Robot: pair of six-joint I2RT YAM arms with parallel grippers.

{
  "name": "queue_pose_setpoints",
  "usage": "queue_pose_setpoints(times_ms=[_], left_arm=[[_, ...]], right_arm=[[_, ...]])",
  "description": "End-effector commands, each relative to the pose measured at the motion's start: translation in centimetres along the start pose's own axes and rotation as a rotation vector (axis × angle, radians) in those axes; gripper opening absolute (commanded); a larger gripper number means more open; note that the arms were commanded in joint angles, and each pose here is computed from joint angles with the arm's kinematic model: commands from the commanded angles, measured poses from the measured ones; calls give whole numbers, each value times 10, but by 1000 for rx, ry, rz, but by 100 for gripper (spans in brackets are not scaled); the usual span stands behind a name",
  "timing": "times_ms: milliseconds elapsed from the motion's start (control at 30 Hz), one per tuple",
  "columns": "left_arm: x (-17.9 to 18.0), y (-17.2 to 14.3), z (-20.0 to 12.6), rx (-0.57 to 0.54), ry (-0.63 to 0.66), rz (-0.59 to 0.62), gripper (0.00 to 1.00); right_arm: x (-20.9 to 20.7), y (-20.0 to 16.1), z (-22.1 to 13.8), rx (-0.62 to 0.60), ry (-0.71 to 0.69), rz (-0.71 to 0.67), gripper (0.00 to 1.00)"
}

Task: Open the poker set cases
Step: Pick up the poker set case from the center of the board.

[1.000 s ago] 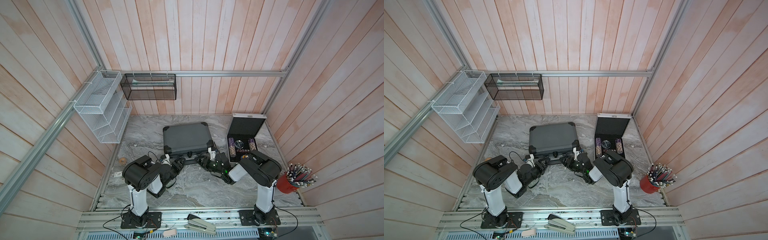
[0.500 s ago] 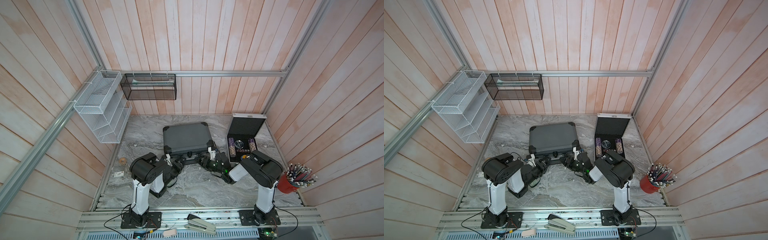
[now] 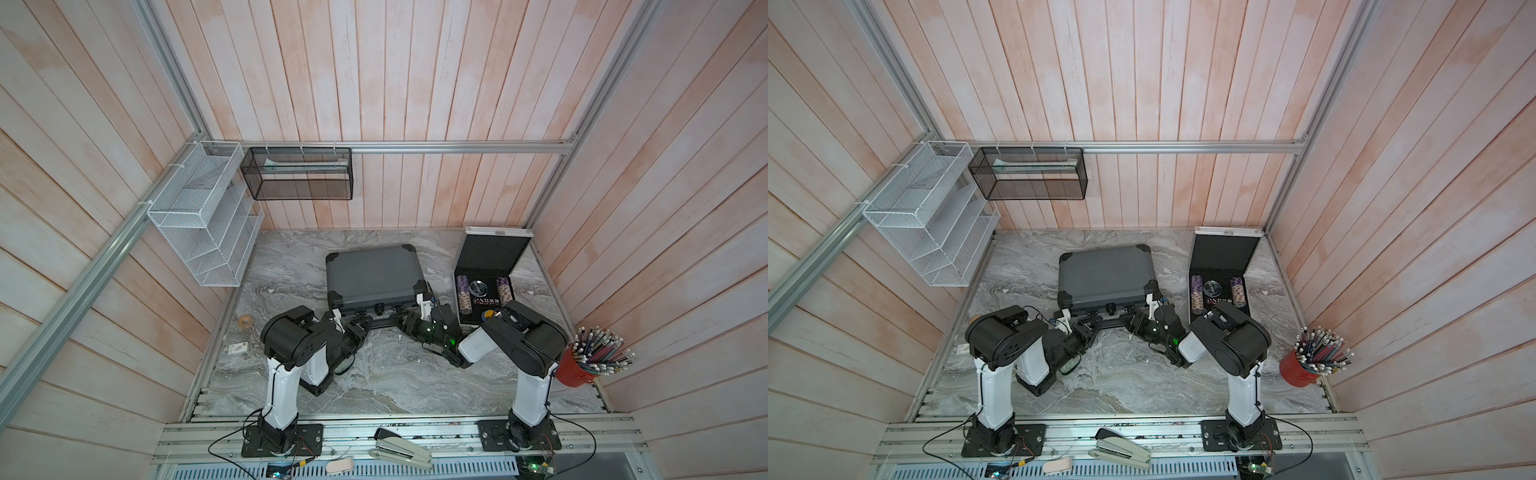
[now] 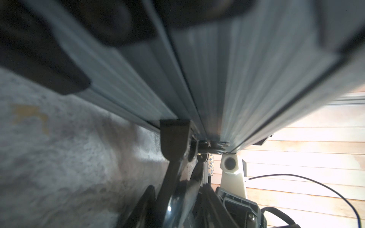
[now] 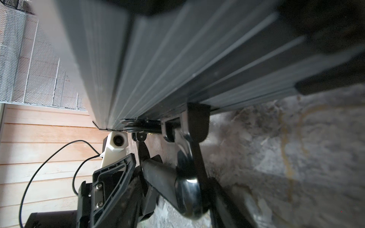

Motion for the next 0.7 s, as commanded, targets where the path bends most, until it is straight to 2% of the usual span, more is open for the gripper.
queue_pose_setpoints(times_ms=[0,400,667], left_arm=[[18,3,7,-15,68,-19,42],[37,1,10,-11,118,-87,40],[39,2,11,-6,129,-104,33]], right_arm=[[13,7,0,-27,19,-34,55],[8,5,-1,-27,-1,-37,56],[7,4,-6,-38,-10,-41,57]])
Point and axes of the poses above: each gripper's point midway between its finger pads, its own z axis out along the fingers, its own x axis along the line the jaws close on, y = z × x, the point moved 5 cm from there along -z, back along the fingers, and after that the axes turned 1 degree about -z, right-handed, at the moved point
